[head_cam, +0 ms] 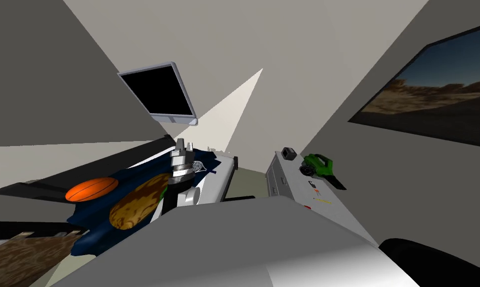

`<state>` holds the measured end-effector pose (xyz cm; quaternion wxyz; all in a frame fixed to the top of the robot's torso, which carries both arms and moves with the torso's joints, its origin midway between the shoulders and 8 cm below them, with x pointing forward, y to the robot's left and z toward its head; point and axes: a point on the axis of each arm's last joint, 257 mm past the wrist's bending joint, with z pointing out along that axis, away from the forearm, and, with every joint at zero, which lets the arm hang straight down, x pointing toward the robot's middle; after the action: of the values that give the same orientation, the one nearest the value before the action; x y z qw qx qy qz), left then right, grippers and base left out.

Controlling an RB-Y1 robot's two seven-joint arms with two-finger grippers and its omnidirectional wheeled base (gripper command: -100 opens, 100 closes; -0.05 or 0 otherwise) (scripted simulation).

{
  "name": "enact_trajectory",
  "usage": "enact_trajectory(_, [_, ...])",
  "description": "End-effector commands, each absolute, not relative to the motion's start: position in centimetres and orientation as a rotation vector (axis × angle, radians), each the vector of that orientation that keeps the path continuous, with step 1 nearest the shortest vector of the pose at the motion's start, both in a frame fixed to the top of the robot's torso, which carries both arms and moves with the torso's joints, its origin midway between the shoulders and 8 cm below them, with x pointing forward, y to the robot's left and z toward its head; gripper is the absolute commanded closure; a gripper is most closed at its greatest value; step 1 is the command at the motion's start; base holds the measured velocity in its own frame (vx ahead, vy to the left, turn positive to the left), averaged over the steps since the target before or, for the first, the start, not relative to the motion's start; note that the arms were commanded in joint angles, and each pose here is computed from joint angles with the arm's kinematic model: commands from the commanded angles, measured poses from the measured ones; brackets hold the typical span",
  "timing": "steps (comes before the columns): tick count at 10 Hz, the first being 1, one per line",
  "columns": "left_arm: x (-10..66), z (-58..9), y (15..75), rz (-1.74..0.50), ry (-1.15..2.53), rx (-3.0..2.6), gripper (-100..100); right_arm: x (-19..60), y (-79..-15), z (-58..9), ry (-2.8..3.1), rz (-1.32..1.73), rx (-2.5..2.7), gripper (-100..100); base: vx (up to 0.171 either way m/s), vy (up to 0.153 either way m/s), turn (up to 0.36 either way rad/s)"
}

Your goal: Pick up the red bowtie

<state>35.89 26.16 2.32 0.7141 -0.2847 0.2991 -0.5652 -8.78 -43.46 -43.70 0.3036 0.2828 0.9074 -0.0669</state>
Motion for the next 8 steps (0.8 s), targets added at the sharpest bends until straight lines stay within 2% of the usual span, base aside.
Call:
enact_trajectory(1, [35.9,2.3,26.2,-1.252,0.663,-0.631,0,-12.7,-43.5,-44.3,2.501,-0.235,0.731,-100,0.246,-0.051,0.233])
enact_trajectory(5, [35.9,2.3,26.2,-1.252,0.663,-0.631,0,-19.8,-43.5,-44.7,2.692,-0.333,0.673,-100,0.27,-0.103,0.211])
enact_trajectory(8, [35.9,2.3,26.2,-1.252,0.663,-0.631,0,-23.5,-43.2,-44.8,2.797,-0.374,0.628,-100,0.185,-0.089,0.173])
